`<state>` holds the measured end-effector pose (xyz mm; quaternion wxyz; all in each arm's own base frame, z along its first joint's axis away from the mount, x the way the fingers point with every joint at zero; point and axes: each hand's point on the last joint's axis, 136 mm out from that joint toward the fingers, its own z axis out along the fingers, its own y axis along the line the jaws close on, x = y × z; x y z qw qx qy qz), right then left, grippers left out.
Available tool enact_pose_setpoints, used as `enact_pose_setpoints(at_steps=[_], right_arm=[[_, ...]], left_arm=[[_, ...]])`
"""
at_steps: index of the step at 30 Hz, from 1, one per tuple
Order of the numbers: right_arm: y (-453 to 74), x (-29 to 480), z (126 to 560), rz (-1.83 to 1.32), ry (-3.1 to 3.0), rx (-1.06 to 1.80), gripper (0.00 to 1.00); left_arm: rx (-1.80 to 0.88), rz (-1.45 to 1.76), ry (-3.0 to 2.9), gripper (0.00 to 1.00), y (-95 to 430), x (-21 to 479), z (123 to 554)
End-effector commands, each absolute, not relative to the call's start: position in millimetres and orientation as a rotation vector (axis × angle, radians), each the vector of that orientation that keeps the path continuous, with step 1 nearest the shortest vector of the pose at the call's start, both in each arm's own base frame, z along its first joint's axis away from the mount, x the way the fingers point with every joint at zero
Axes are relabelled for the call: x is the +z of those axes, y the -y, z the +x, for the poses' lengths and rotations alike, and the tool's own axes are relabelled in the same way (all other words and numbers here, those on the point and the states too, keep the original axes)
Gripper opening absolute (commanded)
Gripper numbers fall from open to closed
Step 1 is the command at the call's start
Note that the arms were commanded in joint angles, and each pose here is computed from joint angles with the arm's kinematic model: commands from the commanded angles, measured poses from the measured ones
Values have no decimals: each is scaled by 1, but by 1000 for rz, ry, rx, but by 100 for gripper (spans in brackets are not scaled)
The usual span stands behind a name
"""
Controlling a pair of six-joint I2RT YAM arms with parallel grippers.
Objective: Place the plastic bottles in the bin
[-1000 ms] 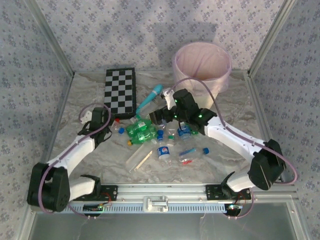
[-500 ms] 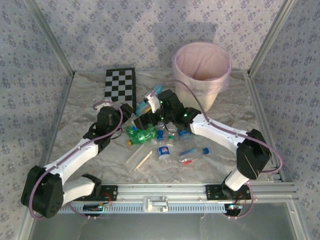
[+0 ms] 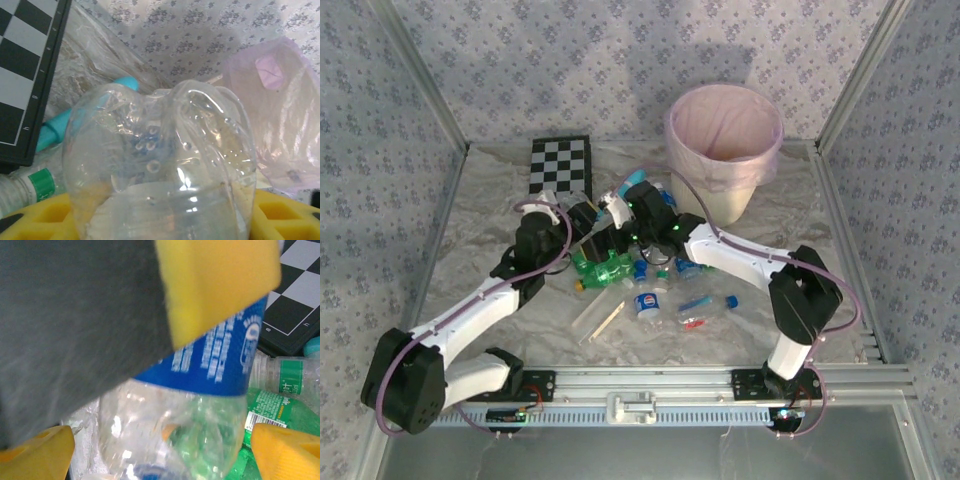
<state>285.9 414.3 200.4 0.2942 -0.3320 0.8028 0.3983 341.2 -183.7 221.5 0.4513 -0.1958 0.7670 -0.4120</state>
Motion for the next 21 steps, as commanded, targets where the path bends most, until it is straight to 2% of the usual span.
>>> enact_pose_setpoints(at_steps=[1, 8, 13, 18, 21], right_arm=[[-417, 207, 293, -853, -2139, 1075, 91], [-413, 199, 303, -781, -2146, 1092, 80], [-413, 198, 303, -767, -2133, 1110, 66], [-414, 206, 302, -766, -2091, 1149, 48], [-418, 210, 298, -784, -2079, 1179, 44]], left_arm=[[-1085, -435, -1826, 57, 194, 248, 342], [-1181, -472, -1811, 57, 200, 247, 338], [-1212, -471, -1809, 57, 203, 254, 331], [-1207, -475, -1834, 59, 202, 252, 322], [-1205, -486, -1831, 63, 199, 251, 318]])
